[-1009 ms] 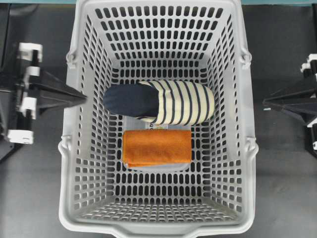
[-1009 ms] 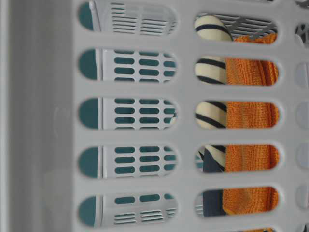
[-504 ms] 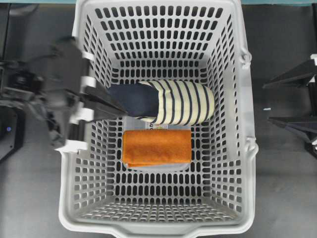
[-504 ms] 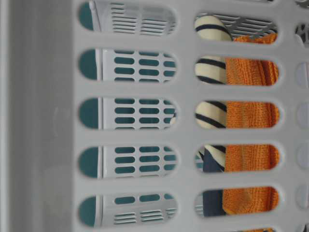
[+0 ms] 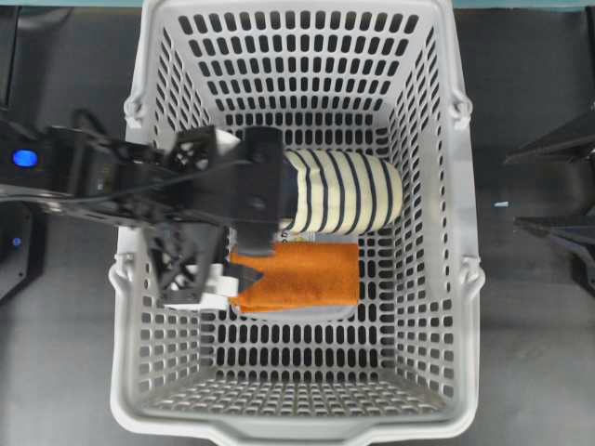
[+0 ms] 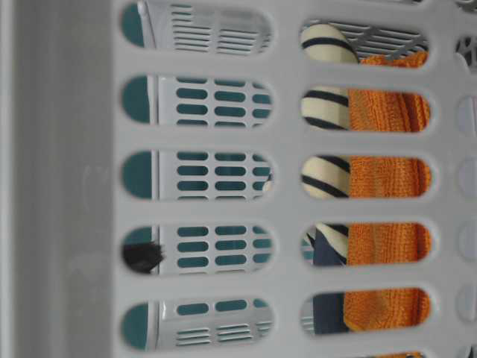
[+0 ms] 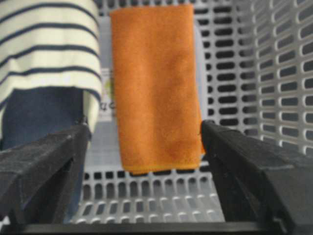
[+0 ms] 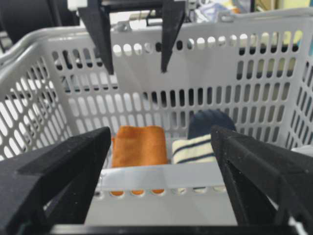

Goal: Pick up the orange cloth from the shopping basket with the left arm.
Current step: 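Lower the open left gripper down onto the orange cloth's edge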

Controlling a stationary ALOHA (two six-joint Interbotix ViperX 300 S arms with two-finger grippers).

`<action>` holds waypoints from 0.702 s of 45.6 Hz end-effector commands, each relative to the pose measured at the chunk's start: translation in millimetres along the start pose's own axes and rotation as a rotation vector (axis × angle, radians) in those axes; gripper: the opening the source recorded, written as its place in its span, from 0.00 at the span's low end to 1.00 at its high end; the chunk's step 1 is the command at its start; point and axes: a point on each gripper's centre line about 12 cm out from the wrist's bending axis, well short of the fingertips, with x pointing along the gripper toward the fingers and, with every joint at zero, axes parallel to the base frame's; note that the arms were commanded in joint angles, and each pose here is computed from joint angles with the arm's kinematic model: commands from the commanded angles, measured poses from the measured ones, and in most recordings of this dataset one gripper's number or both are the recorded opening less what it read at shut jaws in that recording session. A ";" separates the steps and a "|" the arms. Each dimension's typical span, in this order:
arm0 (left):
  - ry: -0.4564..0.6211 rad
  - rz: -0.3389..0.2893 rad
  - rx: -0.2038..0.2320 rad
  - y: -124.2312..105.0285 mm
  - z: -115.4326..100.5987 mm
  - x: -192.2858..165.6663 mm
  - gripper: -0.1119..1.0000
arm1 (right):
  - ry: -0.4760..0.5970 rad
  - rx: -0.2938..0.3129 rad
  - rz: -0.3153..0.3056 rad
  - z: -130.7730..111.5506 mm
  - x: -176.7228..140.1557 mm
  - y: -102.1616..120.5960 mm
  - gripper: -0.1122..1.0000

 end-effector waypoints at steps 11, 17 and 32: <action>0.101 0.005 -0.010 -3.2 13.6 29.4 0.88 | -0.022 -0.177 0.008 10.8 -0.1 2.2 0.80; 0.118 0.006 -0.034 -4.2 15.3 39.8 0.88 | -0.035 -0.144 0.000 13.0 -1.8 0.9 0.79; 0.156 0.004 -0.036 -7.9 10.2 56.1 0.88 | -0.075 -0.023 0.002 19.4 -8.5 0.9 0.78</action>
